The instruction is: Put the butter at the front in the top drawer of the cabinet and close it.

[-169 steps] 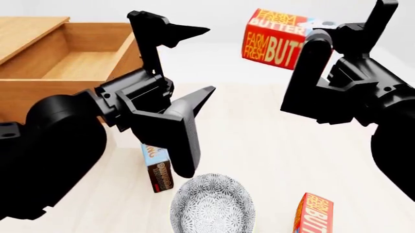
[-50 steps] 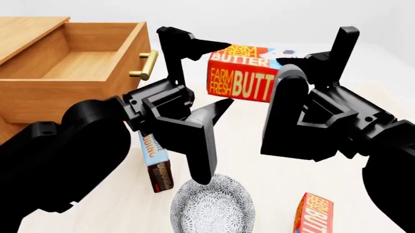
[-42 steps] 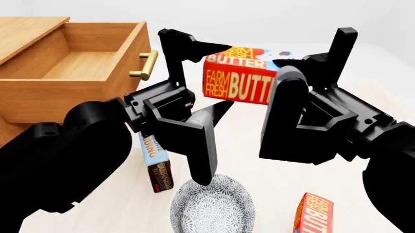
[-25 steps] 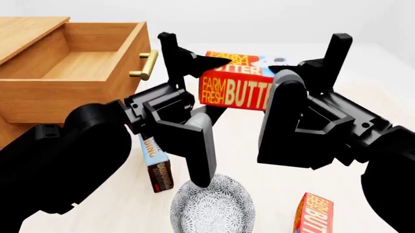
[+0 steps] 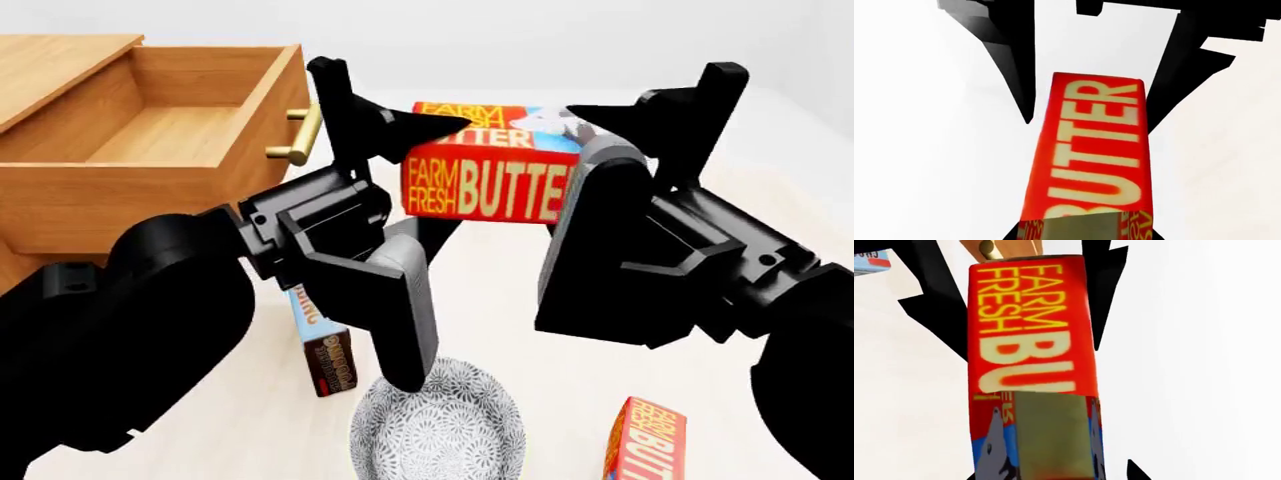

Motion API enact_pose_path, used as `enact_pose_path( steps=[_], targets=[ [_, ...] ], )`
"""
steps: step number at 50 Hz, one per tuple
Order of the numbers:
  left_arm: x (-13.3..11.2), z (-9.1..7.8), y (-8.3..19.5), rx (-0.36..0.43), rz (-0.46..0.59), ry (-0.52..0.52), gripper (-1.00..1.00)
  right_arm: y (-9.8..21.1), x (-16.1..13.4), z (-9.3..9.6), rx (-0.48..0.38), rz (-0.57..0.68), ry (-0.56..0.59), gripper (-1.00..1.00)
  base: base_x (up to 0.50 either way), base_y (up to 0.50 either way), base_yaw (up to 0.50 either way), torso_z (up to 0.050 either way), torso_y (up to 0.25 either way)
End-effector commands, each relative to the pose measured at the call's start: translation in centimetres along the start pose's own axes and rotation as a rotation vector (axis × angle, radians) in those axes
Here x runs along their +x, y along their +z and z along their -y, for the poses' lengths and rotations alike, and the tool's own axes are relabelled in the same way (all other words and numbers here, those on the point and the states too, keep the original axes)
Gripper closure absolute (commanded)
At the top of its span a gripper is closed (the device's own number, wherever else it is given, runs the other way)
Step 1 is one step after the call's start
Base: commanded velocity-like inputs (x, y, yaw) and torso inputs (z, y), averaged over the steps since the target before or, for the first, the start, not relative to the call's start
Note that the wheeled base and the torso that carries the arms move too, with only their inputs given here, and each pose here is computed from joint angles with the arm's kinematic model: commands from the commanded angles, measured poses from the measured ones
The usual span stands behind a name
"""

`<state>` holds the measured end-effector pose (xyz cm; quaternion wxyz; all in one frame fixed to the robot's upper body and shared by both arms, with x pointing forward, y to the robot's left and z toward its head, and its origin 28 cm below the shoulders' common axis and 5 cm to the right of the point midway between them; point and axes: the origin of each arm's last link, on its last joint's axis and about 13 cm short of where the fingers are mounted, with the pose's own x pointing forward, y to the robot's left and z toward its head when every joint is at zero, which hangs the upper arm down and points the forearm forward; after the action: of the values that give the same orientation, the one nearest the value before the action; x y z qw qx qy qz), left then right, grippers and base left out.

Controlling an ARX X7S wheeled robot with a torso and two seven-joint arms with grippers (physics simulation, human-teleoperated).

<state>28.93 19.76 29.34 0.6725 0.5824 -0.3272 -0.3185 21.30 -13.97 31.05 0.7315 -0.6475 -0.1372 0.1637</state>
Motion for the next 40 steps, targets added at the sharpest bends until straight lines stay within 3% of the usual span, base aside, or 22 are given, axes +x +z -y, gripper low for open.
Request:
enact_pose_path(
  steps=[1,16,29,35,40],
  targets=[
    [-0.9,-0.6,0.8,0.007,0.002,0.03,1.0,-0.8,-0.9,1.5,-0.03,-0.076,-0.189,-1.0,0.0,0.0,0.0,0.0,0.0],
    [-2.5,-0.7,2.4,-0.045,-0.043,0.078,1.0,-2.3,-3.1,-0.1,0.08,-0.284,-0.225,-1.0,0.0,0.0,0.0,0.001,0.001],
    [-3.4,-1.4,3.0,-0.192,-0.17,0.163,1.0,-3.0,-4.8,-0.8,0.153,-0.376,-0.26,-1.0,0.0,0.0,0.0,0.0,0.002],
    [-3.7,-2.3,3.2,-0.35,-0.275,0.244,1.0,-2.6,-5.2,-1.4,0.297,-0.351,-0.277,-1.0,0.0,0.0,0.0,0.002,0.0],
    [-3.8,-3.4,3.9,-0.511,-0.349,0.27,1.0,-1.7,-4.8,-2.6,0.54,-0.311,-0.295,-1.0,0.0,0.0,0.0,0.0,0.002]
  ],
)
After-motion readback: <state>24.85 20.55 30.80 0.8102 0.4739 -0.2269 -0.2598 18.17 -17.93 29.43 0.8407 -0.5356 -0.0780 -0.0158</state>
